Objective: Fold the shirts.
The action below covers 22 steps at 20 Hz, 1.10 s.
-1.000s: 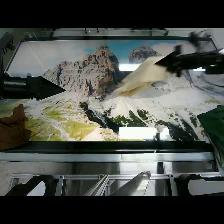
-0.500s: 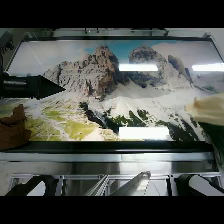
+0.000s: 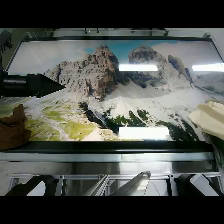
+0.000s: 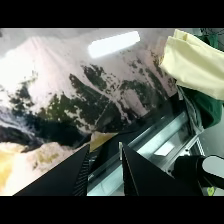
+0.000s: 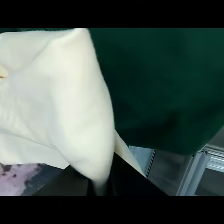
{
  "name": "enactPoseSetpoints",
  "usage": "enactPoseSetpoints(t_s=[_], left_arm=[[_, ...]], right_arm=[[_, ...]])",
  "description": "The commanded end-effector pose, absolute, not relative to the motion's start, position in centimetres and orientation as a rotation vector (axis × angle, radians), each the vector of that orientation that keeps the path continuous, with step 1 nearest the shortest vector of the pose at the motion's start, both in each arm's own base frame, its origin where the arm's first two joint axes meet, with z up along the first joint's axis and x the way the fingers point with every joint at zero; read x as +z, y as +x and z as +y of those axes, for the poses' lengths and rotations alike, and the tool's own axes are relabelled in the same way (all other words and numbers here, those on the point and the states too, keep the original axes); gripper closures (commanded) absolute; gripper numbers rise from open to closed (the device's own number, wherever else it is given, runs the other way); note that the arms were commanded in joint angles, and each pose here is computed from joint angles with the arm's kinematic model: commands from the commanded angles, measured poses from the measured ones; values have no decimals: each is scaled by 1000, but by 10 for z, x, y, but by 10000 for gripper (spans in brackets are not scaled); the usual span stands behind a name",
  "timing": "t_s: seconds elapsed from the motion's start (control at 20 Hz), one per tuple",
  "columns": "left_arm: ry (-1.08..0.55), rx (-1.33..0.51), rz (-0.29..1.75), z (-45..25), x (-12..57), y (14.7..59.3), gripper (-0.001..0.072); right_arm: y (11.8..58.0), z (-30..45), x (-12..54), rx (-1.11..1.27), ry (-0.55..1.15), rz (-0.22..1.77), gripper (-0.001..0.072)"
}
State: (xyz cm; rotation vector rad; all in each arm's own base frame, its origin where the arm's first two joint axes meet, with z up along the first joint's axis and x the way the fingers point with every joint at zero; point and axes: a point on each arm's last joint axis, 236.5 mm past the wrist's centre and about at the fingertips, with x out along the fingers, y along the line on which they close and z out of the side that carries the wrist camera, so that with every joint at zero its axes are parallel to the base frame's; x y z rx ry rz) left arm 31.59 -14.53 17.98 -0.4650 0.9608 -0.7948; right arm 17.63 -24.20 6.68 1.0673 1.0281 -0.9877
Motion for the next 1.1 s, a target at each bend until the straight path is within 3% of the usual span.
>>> enactPoseSetpoints(t_s=[0.0,0.3,0.45,0.55,0.7,0.8,0.9,1.05], left_arm=[[-467,-790,957,-145,180,317,492],[-469,-782,945,-144,181,320,492],[-473,-767,927,-142,182,326,492],[-473,-765,924,-142,182,326,492],[-469,-775,930,-145,182,324,492],[-464,-785,933,-149,182,323,492],[-457,-800,938,-154,182,320,492],[-438,-835,947,-167,182,314,492]], right_arm=[[201,-245,64,-915,1127,955,687],[353,-245,168,-341,1522,322,687],[389,-260,221,-131,1512,148,687],[390,-283,245,-132,1497,61,686],[349,-308,223,-292,1504,117,687],[296,-316,160,-542,1461,354,687],[213,-322,97,-866,1366,646,688],[121,-317,59,-1084,1293,896,688]])
